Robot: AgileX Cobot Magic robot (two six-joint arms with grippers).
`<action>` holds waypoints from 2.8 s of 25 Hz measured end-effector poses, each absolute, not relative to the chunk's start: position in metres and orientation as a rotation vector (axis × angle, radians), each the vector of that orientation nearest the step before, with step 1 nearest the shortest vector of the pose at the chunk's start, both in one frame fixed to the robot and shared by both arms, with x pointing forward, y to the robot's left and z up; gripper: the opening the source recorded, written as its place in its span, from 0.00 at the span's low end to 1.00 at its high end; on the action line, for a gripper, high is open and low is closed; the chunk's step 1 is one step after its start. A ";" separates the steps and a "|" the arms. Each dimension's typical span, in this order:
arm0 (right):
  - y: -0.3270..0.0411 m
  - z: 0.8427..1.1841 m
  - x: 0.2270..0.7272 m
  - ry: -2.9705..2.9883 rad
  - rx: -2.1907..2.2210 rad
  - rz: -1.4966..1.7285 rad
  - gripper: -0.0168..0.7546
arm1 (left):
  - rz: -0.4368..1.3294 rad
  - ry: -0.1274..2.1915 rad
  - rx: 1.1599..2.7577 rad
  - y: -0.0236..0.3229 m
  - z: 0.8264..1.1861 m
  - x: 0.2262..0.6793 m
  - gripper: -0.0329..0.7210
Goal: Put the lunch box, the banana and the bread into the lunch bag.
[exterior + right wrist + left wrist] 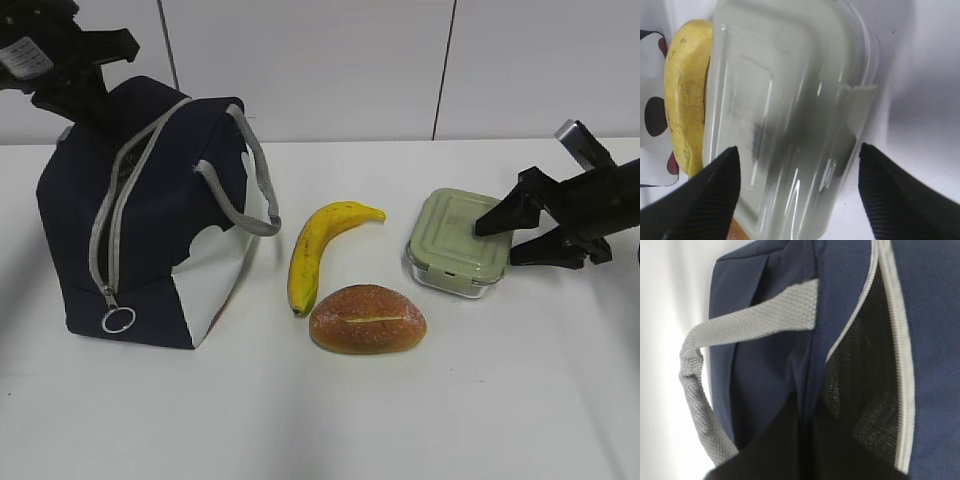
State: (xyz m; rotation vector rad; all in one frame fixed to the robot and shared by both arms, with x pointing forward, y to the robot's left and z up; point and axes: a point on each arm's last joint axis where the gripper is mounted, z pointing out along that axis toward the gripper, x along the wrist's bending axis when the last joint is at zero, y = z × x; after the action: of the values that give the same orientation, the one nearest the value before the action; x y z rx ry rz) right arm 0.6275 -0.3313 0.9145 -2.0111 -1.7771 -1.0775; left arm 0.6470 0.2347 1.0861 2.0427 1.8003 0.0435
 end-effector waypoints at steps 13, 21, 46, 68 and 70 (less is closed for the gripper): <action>-0.329 0.899 0.637 -1.733 -1.978 -1.204 0.63 | 0.053 1.793 2.054 0.235 1.086 0.647 0.04; -0.328 0.900 0.637 -1.744 -1.951 -1.223 0.55 | 0.054 1.791 2.056 0.235 1.086 0.647 0.04; -0.322 0.938 0.652 -1.703 -1.739 -1.325 0.52 | 0.045 1.789 2.051 0.235 1.086 0.647 0.04; -0.180 1.102 0.678 -1.886 -1.541 -1.302 0.52 | -0.153 1.766 1.865 0.234 1.093 0.648 0.04; -0.164 1.105 0.674 -1.905 -1.520 -1.273 0.52 | -0.165 1.762 1.855 0.234 1.093 0.648 0.04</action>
State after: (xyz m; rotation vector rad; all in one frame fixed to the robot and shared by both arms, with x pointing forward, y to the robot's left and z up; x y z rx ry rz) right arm 0.6736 -0.1640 1.1047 -1.5199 -1.9049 -1.2734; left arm 0.6482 0.2339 1.0933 1.8549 1.7625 -0.1649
